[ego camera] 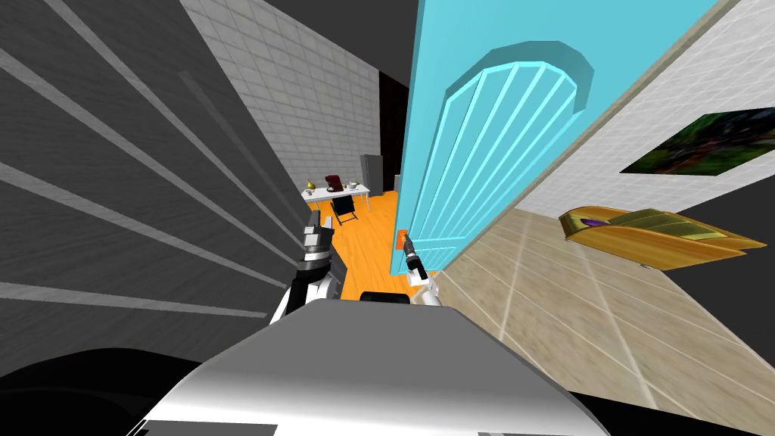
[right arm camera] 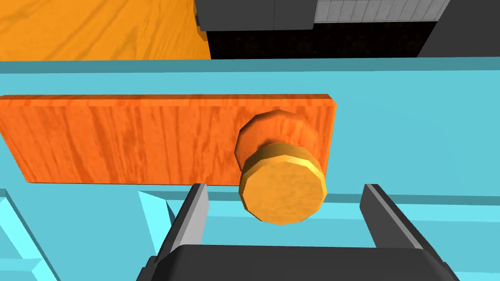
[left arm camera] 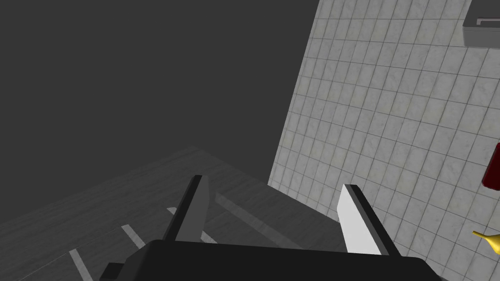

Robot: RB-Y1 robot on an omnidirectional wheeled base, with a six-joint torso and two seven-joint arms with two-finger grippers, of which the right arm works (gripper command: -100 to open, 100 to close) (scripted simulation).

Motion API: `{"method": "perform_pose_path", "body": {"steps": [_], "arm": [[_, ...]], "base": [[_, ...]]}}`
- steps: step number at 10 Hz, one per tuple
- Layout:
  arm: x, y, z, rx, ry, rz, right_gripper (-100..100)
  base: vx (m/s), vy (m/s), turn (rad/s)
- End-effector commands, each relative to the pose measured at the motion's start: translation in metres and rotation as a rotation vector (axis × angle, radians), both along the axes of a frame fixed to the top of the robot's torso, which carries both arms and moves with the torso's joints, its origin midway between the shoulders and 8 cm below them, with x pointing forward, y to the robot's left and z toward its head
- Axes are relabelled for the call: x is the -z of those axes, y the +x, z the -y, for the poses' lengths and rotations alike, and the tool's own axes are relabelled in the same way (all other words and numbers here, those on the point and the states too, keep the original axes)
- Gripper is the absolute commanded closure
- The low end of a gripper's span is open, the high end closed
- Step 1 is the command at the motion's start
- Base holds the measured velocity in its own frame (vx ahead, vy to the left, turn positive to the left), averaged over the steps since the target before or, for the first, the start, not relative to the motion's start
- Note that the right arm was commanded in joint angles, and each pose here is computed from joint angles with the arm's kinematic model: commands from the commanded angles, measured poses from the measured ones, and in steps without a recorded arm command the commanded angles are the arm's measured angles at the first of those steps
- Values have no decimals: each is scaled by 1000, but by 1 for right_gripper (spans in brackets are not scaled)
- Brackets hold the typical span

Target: Push the door open

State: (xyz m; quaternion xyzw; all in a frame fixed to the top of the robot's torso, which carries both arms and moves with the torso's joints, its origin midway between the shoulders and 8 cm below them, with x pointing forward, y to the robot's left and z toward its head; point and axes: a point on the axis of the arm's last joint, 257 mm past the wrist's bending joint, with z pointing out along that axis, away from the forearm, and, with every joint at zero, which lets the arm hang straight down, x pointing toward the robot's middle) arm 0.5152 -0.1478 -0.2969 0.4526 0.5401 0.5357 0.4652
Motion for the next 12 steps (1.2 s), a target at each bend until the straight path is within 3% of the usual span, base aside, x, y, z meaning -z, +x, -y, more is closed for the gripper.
{"method": "perform_pose_path", "body": {"steps": [1,2,3,8,9,12], "arm": [[-1,2,-1,3,7,2,-100],[0,1,-1,2,4,1,-100],[0,1,-1,2,4,1,100],[0,1,-1,2,4,1,100],[3,7,12,18,-19,-1,100],[3,14,23,33,-37,3,100]], "base": [[210,63,24],[93,33,3],[-12,-6,-7],[-19,-6,2],[113,9,-80],[148,29,-56]]}}
